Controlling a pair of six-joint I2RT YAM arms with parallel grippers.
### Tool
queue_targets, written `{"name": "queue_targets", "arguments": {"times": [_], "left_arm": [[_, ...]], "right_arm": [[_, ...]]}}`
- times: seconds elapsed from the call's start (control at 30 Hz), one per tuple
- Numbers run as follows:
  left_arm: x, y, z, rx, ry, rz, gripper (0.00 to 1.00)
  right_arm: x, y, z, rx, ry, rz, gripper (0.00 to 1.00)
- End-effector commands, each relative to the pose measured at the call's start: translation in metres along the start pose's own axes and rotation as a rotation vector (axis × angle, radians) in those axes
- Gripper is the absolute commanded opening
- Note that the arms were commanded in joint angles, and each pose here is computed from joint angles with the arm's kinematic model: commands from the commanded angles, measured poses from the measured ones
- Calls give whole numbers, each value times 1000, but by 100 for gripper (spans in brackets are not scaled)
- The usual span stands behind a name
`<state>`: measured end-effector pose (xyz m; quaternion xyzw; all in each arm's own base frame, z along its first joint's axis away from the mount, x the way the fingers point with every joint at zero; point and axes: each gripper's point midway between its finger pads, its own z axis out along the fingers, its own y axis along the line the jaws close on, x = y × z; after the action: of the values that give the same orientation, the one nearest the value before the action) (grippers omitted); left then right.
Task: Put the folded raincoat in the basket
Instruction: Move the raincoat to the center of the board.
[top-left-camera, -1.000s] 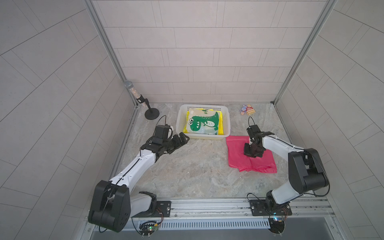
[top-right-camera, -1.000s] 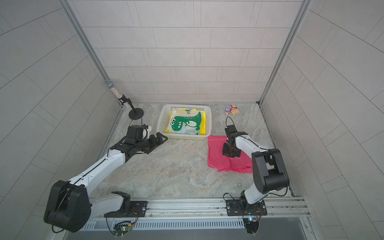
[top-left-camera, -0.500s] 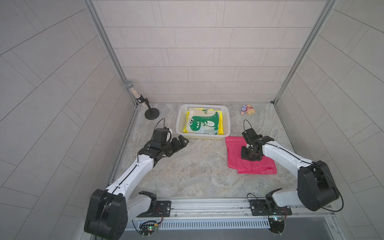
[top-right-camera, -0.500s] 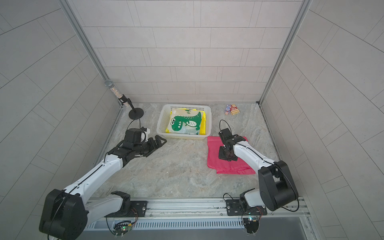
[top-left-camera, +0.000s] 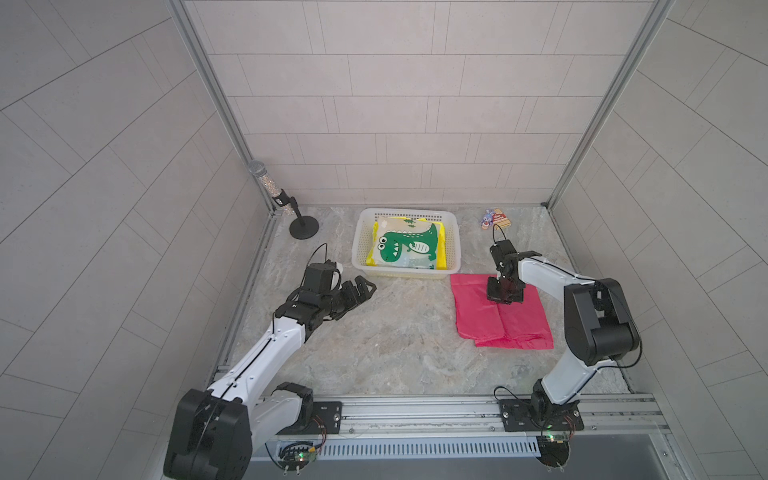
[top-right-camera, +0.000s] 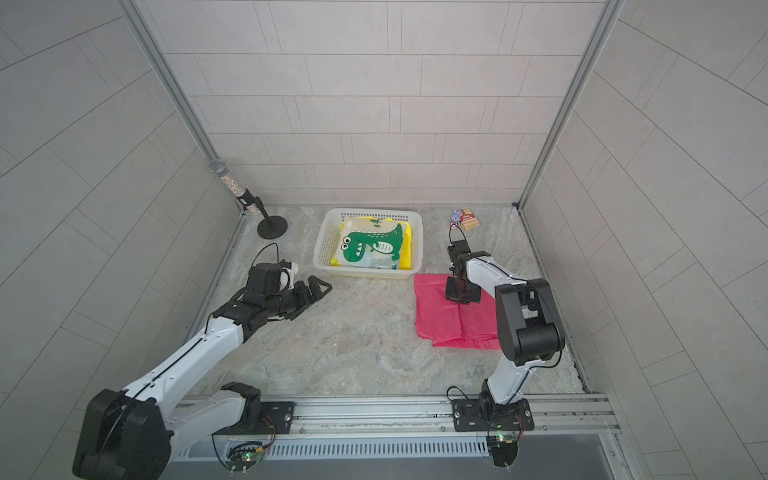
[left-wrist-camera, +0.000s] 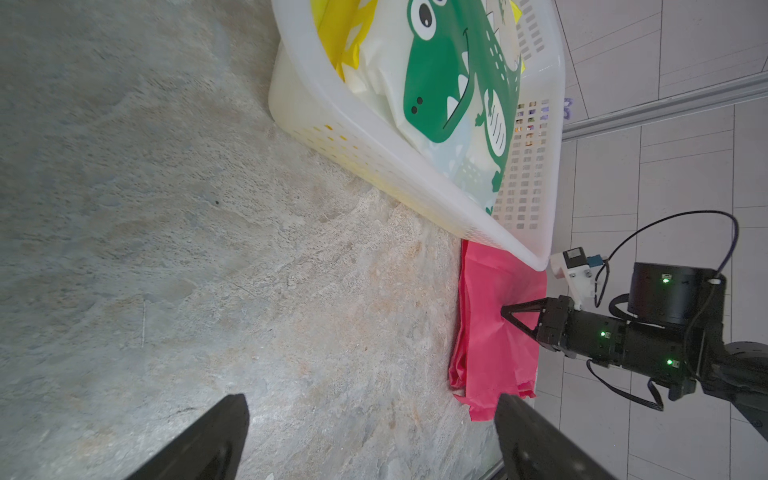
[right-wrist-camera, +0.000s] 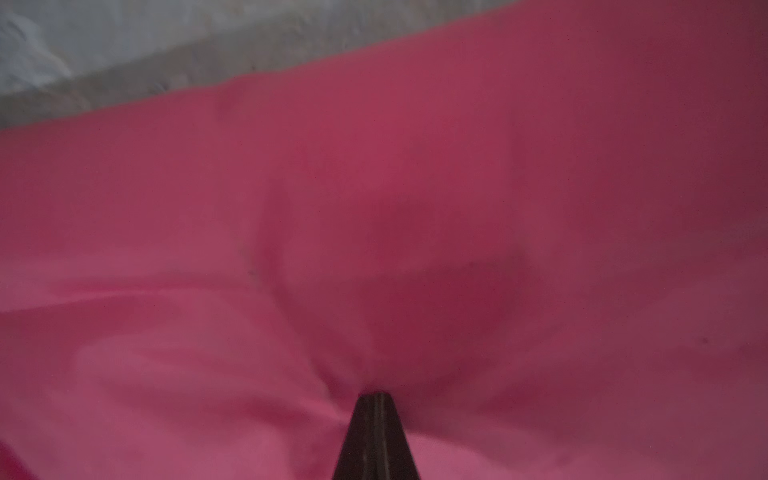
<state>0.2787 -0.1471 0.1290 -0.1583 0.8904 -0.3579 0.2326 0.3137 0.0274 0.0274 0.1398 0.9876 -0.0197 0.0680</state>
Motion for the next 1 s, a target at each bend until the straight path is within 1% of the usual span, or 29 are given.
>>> {"name": "queue_targets", "arguments": {"times": [0.0, 0.17, 0.33, 0.57, 0.67, 0.77, 0.87, 0.97], "left_arm": [[4, 1, 2, 19, -2, -9, 100], [5, 2, 4, 19, 2, -10, 100], [7, 3, 4, 19, 5, -13, 100], [10, 4, 4, 19, 6, -23, 100], [15, 0, 7, 45, 20, -18, 100], [20, 1, 11, 37, 19, -21, 100], [27, 0, 15, 40, 31, -15, 100], [37, 1, 17, 34, 50, -10, 100]], "right_arm": [[18, 4, 3, -9, 20, -21, 0], [43, 15, 12, -12, 50, -39, 0], [62, 39, 15, -32, 64, -61, 0], [73, 99, 11, -144, 50, -54, 0], [82, 132, 10, -269, 62, -2, 0], [86, 162, -1, -341, 19, 12, 0], [88, 187, -16, -385, -7, -14, 1], [85, 201, -34, -425, -39, -35, 2]]}}
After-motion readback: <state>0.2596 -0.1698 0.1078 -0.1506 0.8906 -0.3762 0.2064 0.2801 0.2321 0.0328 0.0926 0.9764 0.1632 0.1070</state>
